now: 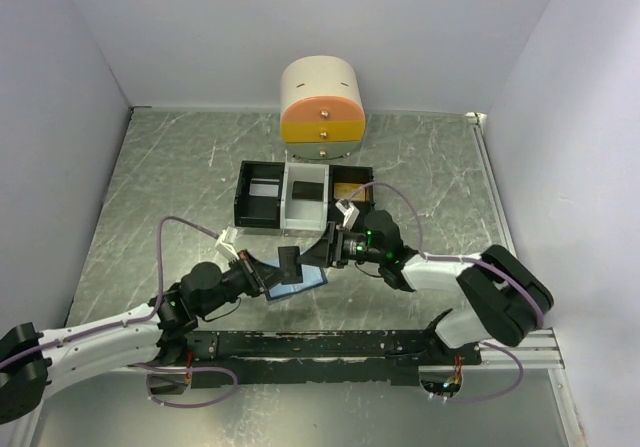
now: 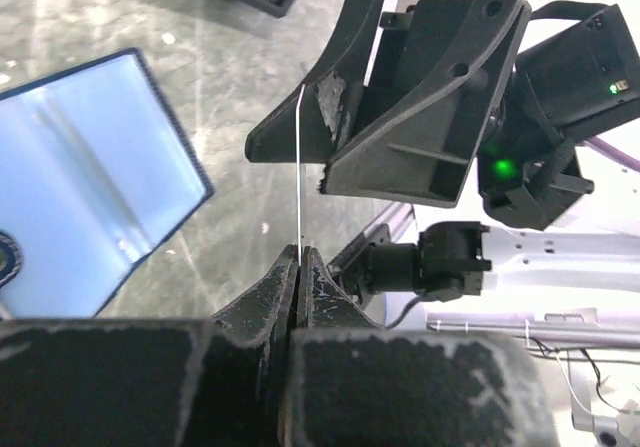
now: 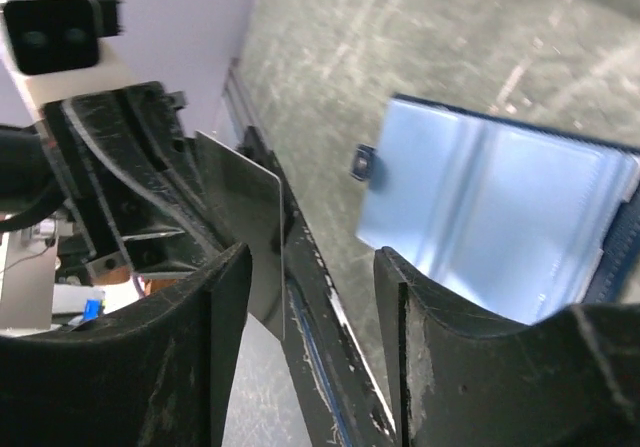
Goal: Take the credit cards out of the card holder
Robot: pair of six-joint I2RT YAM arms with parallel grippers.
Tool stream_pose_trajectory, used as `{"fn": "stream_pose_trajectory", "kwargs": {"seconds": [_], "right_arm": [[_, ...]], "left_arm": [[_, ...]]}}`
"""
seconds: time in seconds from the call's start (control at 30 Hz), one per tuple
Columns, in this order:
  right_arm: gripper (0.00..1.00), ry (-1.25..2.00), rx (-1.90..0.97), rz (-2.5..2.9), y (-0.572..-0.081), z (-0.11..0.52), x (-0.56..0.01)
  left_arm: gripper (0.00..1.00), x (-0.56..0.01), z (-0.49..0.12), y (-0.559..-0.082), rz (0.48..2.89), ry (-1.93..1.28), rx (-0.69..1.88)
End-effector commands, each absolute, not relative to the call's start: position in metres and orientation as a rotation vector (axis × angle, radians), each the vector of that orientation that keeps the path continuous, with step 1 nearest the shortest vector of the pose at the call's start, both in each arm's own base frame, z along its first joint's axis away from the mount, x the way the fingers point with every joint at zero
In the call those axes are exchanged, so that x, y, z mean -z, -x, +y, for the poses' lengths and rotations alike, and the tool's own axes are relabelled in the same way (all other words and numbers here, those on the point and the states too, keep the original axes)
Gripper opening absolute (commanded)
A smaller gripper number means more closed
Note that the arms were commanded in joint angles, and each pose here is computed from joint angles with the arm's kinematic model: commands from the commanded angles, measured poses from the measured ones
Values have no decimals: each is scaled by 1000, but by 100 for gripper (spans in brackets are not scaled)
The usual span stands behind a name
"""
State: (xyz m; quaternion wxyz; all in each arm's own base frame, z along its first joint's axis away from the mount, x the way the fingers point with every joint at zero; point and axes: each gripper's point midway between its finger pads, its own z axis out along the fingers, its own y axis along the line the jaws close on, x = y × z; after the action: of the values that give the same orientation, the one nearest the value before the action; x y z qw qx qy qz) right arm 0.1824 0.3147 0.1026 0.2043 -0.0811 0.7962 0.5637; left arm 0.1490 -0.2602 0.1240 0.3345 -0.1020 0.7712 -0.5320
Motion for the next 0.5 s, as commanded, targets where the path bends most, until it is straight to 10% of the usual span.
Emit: {"fn": "stream_pose_trajectory", "kwargs": {"seconds": [0.0, 0.47], "right_arm": [[56, 303, -1653, 1967, -184, 313, -155], [51, 421, -1817, 1745, -162, 312, -199]], "left_arm": [[6, -152, -268, -135, 1909, 77, 1484], [7, -191, -271, -125, 1747, -65, 1563]]}}
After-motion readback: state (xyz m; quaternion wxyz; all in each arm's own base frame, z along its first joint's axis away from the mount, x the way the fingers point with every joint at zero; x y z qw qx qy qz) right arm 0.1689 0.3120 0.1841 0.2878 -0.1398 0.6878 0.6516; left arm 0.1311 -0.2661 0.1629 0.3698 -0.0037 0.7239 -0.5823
